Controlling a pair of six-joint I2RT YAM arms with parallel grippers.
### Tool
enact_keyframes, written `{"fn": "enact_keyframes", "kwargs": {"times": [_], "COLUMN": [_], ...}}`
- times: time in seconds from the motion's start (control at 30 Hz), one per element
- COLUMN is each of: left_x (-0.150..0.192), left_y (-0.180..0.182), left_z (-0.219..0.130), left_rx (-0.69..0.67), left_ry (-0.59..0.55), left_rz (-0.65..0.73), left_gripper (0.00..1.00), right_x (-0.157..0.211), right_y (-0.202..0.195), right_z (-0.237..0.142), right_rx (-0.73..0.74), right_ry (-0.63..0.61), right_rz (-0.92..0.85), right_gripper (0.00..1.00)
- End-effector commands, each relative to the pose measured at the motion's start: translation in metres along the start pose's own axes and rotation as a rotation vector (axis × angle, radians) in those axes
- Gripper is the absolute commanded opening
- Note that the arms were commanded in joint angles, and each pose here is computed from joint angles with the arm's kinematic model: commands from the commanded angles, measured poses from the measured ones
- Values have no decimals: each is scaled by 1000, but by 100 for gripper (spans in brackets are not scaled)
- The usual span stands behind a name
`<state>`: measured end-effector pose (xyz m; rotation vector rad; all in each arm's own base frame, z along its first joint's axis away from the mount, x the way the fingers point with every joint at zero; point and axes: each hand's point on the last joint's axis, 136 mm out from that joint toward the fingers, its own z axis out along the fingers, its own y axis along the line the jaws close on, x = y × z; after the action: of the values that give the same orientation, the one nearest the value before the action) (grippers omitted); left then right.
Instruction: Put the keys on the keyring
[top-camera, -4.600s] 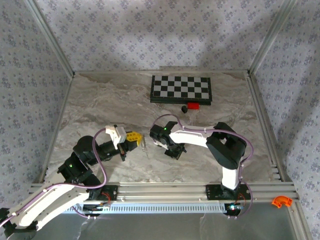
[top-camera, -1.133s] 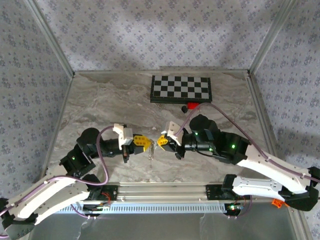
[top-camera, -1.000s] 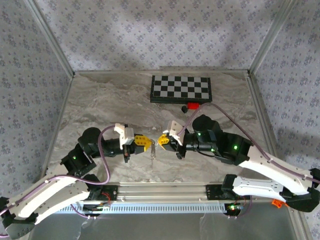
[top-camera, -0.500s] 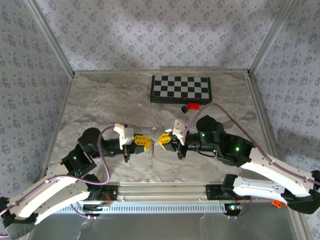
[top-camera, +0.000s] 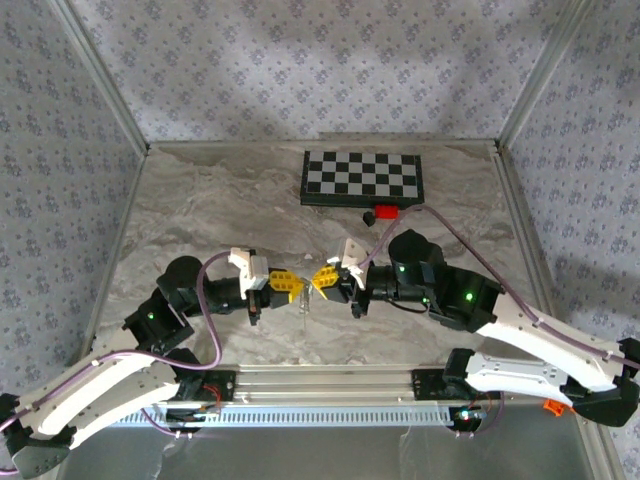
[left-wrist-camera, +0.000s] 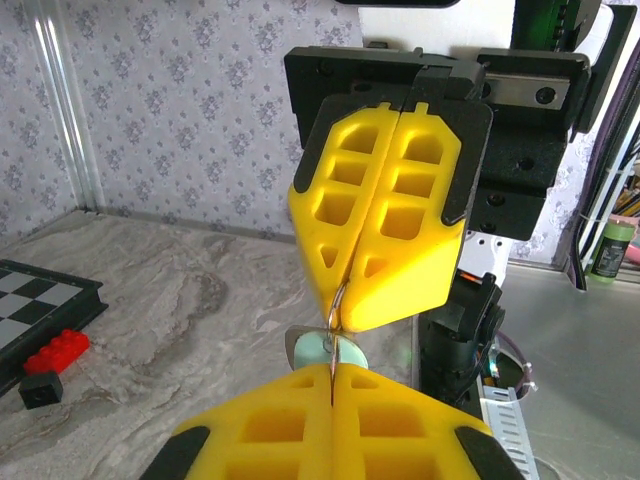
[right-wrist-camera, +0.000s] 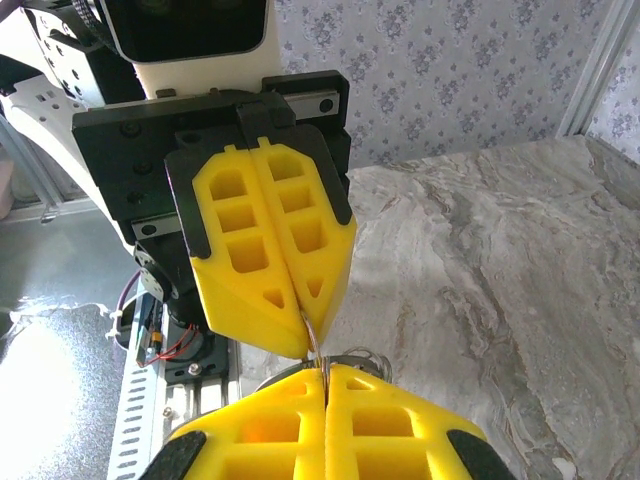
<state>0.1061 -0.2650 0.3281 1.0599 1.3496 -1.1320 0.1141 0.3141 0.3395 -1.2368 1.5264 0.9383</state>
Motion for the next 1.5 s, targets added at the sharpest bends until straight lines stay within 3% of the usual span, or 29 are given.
{"fn": "enact_keyframes", "kwargs": {"times": [0.0,1.47], "left_x": [-19,-23], "left_y": [-3,-4], "left_z": [-3,-7], "left_rx": [2,-10], "left_ry": [-67,-82], "left_rz": [39,43], "left_gripper": [0,0], "right_x": [-4,-5], "right_y": [2,-4], "right_z": [0,5], "right_rx": [-19,8], "right_ry": [-22,-22], "right_rz": [11,6], "right_gripper": [0,0]}}
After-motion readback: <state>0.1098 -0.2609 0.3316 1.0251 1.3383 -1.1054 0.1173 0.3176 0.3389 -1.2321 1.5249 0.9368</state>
